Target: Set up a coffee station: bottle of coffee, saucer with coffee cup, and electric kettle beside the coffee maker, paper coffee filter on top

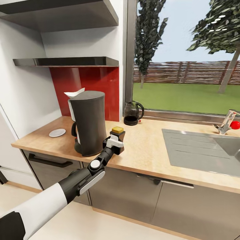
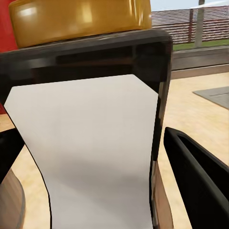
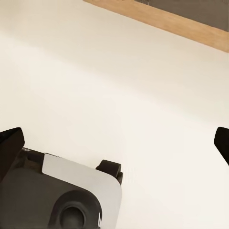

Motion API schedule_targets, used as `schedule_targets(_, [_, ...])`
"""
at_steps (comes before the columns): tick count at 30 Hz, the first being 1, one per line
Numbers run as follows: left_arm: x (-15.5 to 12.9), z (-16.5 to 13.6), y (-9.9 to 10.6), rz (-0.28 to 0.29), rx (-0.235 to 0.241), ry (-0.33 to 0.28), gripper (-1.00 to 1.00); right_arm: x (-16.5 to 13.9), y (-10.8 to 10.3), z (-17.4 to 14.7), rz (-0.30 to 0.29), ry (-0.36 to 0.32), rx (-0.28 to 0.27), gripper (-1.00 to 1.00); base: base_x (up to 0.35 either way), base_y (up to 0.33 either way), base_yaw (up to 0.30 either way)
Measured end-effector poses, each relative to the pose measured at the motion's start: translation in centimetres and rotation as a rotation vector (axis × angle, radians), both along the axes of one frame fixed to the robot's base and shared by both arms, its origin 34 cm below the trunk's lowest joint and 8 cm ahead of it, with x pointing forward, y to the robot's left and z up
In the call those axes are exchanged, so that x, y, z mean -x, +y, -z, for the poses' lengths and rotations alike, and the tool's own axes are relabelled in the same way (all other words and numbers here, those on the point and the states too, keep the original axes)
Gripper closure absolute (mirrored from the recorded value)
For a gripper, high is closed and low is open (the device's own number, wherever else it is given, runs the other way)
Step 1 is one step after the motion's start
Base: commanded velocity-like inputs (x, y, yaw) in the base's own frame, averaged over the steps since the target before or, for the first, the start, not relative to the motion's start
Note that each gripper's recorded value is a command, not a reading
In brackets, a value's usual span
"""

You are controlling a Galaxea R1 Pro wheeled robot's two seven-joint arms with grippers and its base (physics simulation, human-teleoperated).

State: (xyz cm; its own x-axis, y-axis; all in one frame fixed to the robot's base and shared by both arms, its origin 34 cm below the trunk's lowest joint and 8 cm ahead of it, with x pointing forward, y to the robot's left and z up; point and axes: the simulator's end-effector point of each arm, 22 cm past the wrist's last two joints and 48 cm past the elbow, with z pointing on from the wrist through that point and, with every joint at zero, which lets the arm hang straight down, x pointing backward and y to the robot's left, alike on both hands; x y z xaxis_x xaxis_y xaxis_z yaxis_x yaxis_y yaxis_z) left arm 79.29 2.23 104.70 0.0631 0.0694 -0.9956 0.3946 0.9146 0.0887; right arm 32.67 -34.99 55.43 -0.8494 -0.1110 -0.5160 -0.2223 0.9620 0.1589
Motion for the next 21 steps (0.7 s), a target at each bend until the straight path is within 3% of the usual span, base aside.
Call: schedule_targets(21, [-0.1, 1.1, 0.0, 0.000, -0.001, 0.000, 1.00, 0.0, -0.1, 1.0, 0.000, 0.000, 0.001, -1.00, 0.002, 0.000, 0.000])
